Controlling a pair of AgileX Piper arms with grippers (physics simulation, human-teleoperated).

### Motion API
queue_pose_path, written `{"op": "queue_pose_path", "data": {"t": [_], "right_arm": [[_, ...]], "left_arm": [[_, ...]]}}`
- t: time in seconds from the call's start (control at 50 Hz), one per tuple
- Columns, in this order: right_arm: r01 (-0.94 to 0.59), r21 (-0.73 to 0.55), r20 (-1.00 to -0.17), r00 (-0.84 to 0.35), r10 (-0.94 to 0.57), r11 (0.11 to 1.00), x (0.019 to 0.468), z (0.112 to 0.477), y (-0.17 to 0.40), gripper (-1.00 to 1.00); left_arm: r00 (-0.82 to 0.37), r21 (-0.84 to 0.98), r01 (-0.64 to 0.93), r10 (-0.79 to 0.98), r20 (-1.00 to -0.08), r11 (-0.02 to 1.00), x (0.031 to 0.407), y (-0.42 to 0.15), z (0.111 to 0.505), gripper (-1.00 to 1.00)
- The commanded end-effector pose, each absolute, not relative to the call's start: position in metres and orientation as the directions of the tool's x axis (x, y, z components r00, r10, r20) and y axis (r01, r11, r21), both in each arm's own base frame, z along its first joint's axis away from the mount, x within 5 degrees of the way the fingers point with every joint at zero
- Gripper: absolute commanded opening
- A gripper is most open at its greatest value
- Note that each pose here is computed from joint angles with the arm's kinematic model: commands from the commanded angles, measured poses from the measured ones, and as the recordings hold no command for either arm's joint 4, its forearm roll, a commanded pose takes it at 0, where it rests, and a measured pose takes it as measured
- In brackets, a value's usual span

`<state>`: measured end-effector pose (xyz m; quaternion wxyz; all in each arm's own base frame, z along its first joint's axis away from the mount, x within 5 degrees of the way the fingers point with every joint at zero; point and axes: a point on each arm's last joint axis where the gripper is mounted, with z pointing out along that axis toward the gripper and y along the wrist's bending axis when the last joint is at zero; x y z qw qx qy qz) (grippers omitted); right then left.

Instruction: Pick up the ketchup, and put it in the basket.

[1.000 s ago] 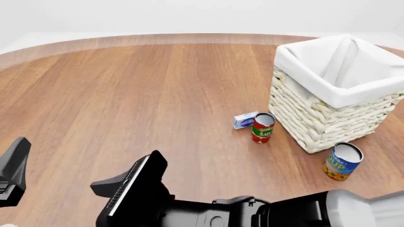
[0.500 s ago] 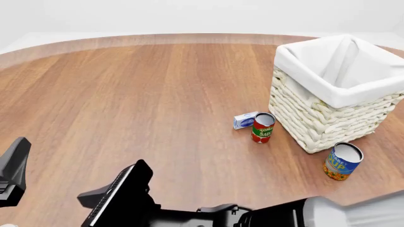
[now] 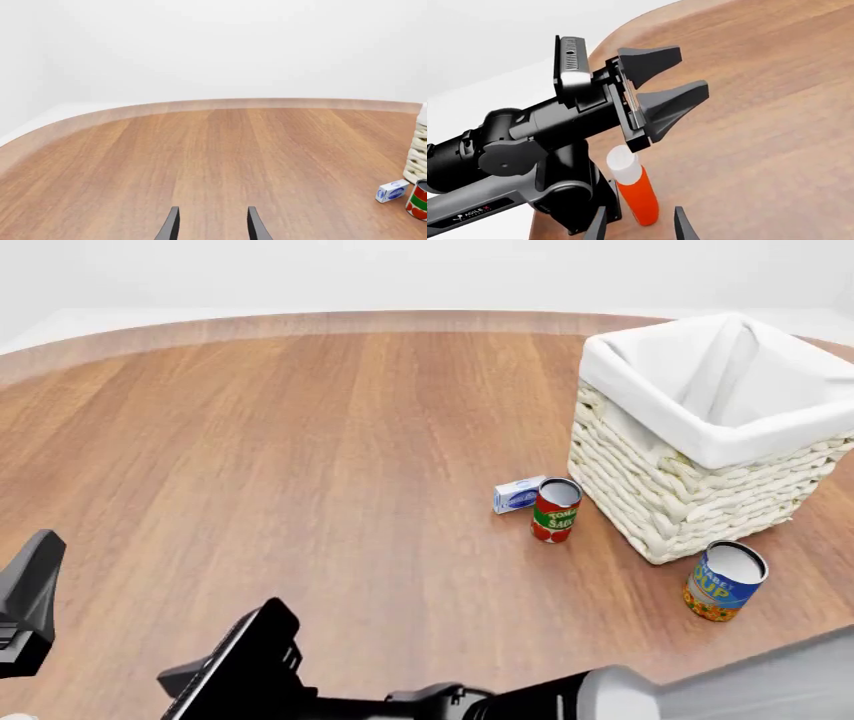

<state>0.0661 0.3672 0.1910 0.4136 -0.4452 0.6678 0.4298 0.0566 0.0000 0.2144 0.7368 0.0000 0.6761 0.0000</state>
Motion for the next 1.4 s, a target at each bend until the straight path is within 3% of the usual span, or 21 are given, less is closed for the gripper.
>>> {"op": "queue_pose_path", "data": {"t": [0.02,1.4], "right_arm": [[-0.949,0.222,-0.933,-0.274,-0.233,0.226,0.062,0.19,0.368,1.0],[-0.95,0.251,-0.932,-0.289,-0.217,0.185,0.047,0.195,0.385,1.0]], "left_arm": [[0.086,0.0,0.0,0.0,-0.996,1.0,0.057,0.0,0.214,1.0],[0.086,0.0,0.0,0.0,-0.996,1.0,0.057,0.0,0.214,1.0]]}}
